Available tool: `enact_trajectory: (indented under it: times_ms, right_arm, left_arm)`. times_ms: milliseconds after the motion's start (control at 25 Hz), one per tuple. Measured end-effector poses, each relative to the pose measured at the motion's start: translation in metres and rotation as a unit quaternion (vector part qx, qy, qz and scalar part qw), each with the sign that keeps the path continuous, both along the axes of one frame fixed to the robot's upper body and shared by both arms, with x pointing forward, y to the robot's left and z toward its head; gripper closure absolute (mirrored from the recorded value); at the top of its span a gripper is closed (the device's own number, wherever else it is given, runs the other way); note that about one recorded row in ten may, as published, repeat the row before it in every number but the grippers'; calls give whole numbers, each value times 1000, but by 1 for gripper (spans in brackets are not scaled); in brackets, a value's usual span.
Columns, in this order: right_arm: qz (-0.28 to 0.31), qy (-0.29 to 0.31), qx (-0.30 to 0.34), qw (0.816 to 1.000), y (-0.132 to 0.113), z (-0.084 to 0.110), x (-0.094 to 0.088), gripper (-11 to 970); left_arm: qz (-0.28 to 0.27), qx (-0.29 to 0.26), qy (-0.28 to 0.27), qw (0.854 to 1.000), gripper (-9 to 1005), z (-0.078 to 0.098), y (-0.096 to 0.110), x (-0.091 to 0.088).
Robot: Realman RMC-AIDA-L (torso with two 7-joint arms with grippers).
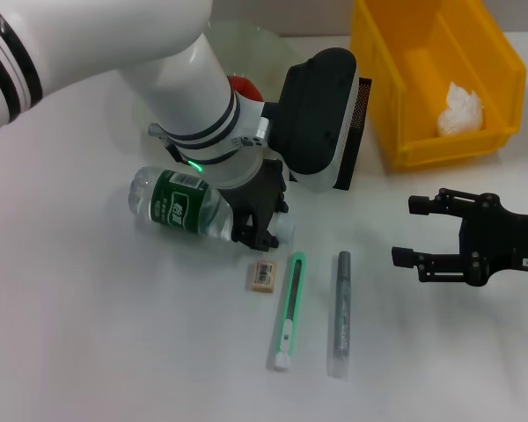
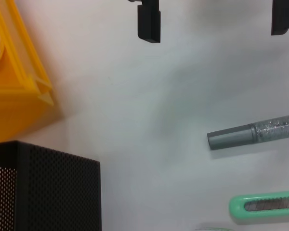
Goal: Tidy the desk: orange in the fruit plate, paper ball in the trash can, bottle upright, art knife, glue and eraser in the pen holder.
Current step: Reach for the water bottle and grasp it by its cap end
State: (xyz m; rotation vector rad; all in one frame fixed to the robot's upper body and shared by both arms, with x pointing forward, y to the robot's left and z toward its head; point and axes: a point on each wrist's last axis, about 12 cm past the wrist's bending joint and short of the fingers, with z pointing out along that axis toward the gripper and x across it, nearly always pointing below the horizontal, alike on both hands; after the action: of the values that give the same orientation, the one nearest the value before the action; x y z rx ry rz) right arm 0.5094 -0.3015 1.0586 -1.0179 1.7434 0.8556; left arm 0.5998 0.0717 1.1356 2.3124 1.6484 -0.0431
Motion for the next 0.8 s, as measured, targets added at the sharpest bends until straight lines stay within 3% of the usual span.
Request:
enact_trajectory:
  times_ms: [240, 800]
  right_arm:
    - [-2, 0, 0, 1000, 0, 0, 1, 126]
    - [-4, 0, -1, 1000, 0, 0, 2, 126]
  left_arm:
    - [-1, 1, 0, 1000, 558, 0, 0, 0]
    - [-3, 0, -2, 1000, 559, 1, -1, 0]
